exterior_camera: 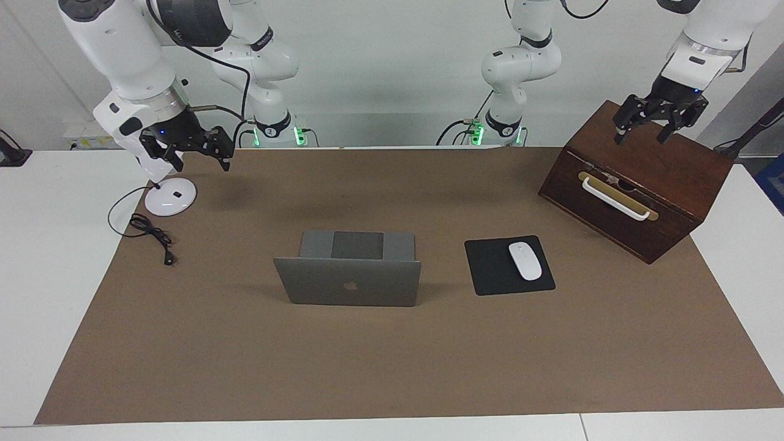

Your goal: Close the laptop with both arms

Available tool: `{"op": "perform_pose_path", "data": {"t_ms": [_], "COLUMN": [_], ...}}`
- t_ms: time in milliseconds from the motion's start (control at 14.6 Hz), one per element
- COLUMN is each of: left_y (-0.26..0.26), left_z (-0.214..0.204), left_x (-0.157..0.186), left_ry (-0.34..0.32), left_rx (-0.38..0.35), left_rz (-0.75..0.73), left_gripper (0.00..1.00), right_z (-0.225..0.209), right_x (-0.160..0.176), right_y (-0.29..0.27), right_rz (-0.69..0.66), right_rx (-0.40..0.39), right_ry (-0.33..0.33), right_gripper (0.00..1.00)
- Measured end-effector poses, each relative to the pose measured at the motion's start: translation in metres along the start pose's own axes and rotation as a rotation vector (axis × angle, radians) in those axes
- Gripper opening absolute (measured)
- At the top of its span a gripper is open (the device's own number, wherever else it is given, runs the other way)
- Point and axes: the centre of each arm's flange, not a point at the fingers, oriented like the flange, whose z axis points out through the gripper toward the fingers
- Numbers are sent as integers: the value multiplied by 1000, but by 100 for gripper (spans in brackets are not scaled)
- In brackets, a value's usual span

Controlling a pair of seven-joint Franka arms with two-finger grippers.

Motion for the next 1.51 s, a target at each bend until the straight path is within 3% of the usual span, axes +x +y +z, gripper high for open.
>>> {"op": "perform_pose_path", "data": {"t_ms": [137, 411, 548, 617, 685, 754, 891, 1028, 1165, 1508], "left_y": [1, 5, 9, 9, 8, 8, 8, 8, 5, 6], "left_z": [-4, -7, -11, -13, -14, -16, -16, -16, -16, -16], "left_x": [-2, -3, -4, -5, -6, -7, -7, -7, -7, -7], "left_ry": [7, 13, 23, 29, 33, 35, 37, 38, 39, 41], "left_rx": [2, 3, 5, 6, 6, 7, 7, 6, -3, -6], "left_rz": [-2, -36, -85, -94, -100, -106, -113, -123, -136, -92], "left_gripper": [100, 100, 100, 92, 81, 65, 44, 19, 1, 1], "right_z": [0, -6, -12, -14, -16, -17, -18, -13, -7, 9], "right_x": [0, -2, -3, -1, 2, 5, 12, 21, 31, 54], "right_y": [-1, -3, -6, -7, -8, -10, -24, -46, -60, -72], "right_rz": [-35, -105, -130, -160, -196, -227, -269, -300, -319, -464], "right_rx": [0, 16, 29, 30, 29, 27, 26, 45, 56, 37], "right_ry": [0, 14, 38, 59, 82, 106, 154, 190, 218, 271], "right_gripper": [100, 61, 55, 45, 30, 20, 1, 1, 1, 1]}}
